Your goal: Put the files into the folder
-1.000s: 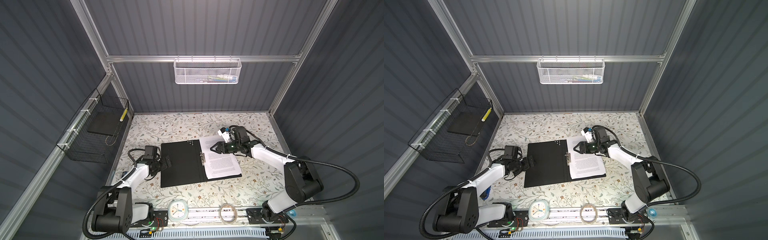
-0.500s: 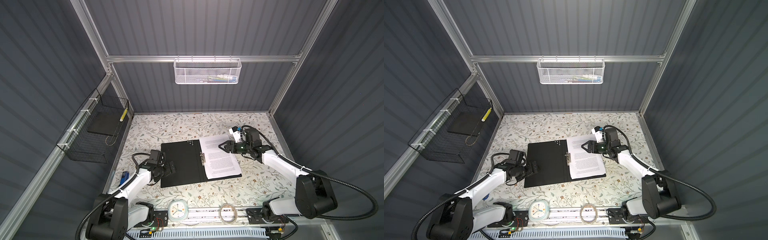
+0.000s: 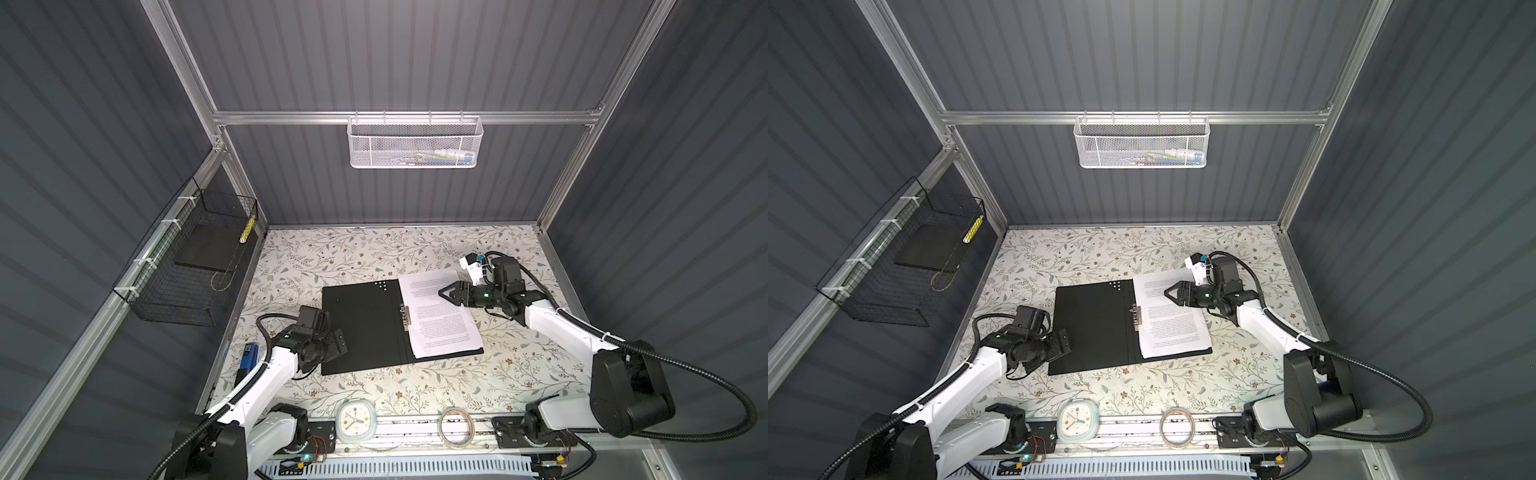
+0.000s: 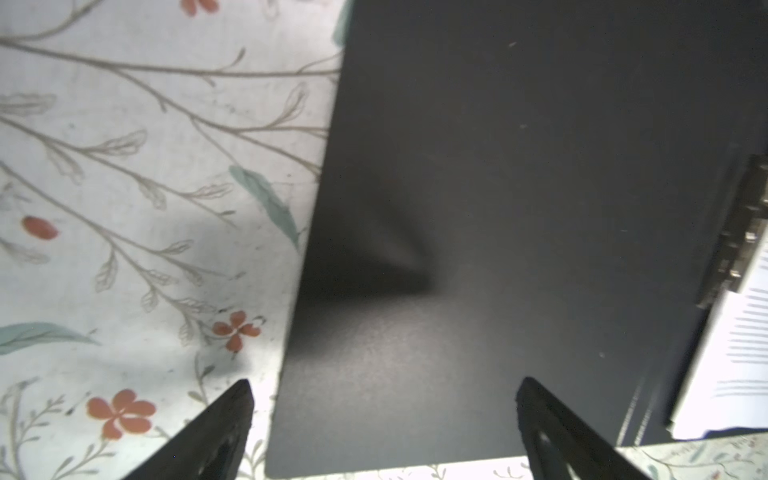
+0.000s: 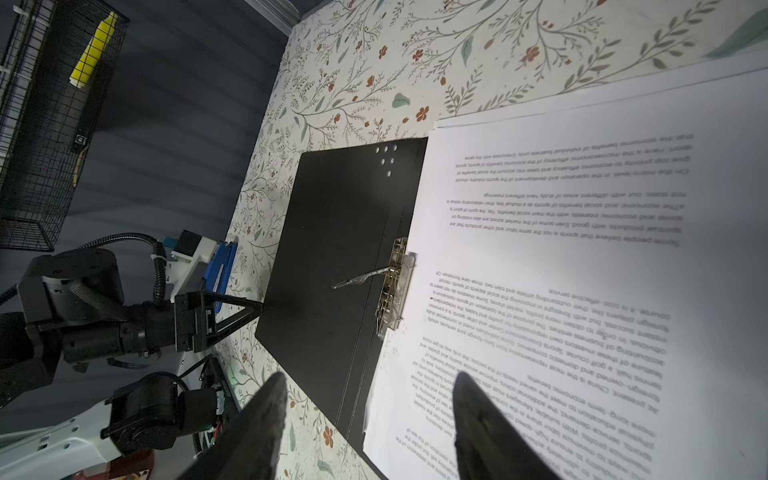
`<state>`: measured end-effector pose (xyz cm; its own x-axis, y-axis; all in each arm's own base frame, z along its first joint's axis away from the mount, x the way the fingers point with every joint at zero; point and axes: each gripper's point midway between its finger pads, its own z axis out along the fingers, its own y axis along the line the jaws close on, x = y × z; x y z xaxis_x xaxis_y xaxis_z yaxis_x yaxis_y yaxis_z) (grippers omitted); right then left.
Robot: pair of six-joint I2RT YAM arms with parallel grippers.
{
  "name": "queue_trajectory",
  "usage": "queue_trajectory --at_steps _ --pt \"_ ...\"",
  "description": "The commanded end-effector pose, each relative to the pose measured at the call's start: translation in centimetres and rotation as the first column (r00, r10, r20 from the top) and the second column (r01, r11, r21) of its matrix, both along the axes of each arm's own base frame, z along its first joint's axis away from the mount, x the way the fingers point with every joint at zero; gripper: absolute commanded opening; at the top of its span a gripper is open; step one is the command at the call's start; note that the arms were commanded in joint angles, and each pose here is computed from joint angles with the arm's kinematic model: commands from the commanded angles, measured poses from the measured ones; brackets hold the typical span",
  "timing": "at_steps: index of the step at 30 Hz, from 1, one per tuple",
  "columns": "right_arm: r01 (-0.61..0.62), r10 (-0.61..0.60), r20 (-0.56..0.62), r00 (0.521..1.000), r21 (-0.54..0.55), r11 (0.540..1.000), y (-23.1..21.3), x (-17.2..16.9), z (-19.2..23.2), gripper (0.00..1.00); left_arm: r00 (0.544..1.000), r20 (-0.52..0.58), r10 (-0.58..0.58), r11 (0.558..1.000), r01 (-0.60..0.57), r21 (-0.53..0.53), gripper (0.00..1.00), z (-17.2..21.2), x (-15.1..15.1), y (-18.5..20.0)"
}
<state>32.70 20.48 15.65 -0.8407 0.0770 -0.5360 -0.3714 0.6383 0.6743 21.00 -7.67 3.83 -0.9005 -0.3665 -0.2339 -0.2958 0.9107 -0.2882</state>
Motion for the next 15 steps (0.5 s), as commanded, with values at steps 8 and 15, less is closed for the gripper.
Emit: queue_trajectory --at_steps 8,15 --pt "-0.035 0.035 -0.023 0.999 0.004 0.999 0.5 -0.5 -0.6 0.64 0.999 -0.004 -0.037 0.991 0.036 -0.126 0.99 -0.6 -0.5 -2.2" --pt "-0.038 0.037 -0.03 0.999 -0.003 0.999 0.6 0.0 -0.7 0.64 1.0 -0.005 -0.018 0.989 0.017 -0.145 0.99 -0.8 -1.4 -2.9"
